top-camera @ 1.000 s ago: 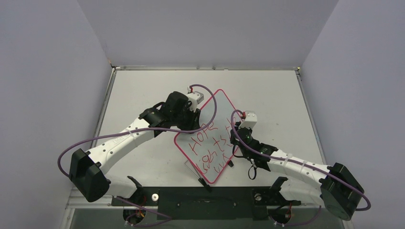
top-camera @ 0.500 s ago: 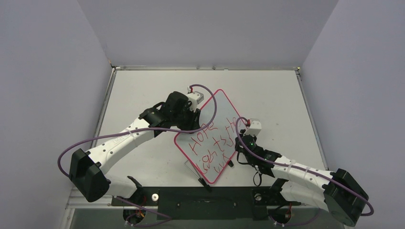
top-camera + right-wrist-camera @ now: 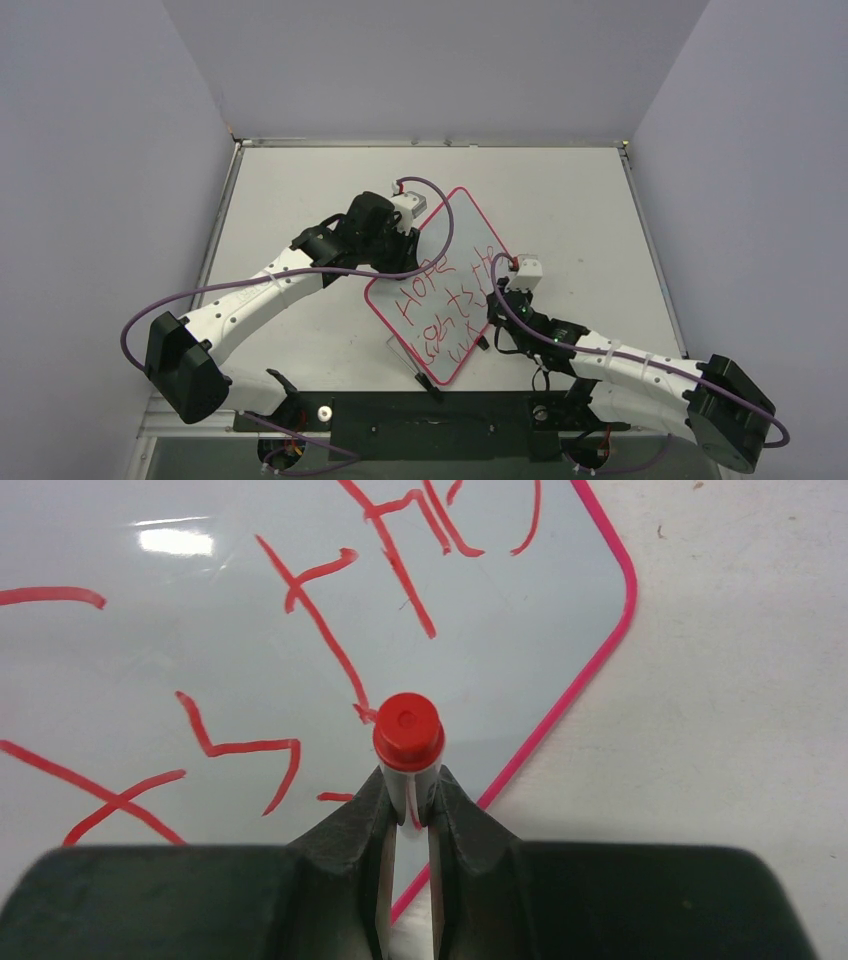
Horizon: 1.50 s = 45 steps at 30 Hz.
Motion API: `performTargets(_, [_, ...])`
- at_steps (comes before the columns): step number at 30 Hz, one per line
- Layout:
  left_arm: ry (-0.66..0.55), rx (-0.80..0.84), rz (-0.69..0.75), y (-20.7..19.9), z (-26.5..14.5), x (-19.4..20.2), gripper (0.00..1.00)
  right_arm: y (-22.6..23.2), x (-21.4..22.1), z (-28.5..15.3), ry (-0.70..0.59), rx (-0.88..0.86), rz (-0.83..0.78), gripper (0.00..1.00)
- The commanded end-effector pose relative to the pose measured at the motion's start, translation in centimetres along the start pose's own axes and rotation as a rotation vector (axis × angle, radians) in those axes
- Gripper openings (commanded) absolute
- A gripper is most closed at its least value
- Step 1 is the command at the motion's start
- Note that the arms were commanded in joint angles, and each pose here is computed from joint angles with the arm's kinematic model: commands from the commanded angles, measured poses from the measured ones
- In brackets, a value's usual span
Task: Write a sentence on the whiteboard
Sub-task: Write a sentence on the whiteboard, then move the whiteboard to the whiteboard stand.
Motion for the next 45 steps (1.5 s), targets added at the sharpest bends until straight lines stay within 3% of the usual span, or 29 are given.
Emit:
performTargets(1, [0.182, -0.186, 0.193, 2.6, -0.2, 3.3, 0.0, 3.6, -0.6, -1.2, 0.036, -0.144, 0.095, 0.0])
performTargets(11, [0.174, -0.183, 0.193, 2.6, -0.4, 3.2, 0.0, 5.6, -2.8, -3.6, 0.022, -0.229, 0.124, 0.0])
performTargets(23, [0.111, -0.097, 0.183, 1.5, -2.5, 1.3, 0.0, 5.4, -9.3, -7.6, -0.154, -0.236, 0.136, 0.0])
performTargets(30, [0.077, -0.127, 0.166, 1.4, -5.5, 0.4, 0.0, 4.7, -9.2, -7.6, -0.168, -0.228, 0.15, 0.0])
performTargets(45, [0.027, -0.158, 0.074, 0.8, -9.4, 2.3, 0.0, 4.0, -8.6, -7.3, -0.163, -0.225, 0.145, 0.0])
Point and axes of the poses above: each gripper's point midway between its finger pads, its own z axis out along the fingers, its own y axis along the line the jaws close on, x = y × z, the point moved 8 cm from there along -z, back along the fingers, and after that the axes turned 14 degrees about z, right-handed, at the moved point
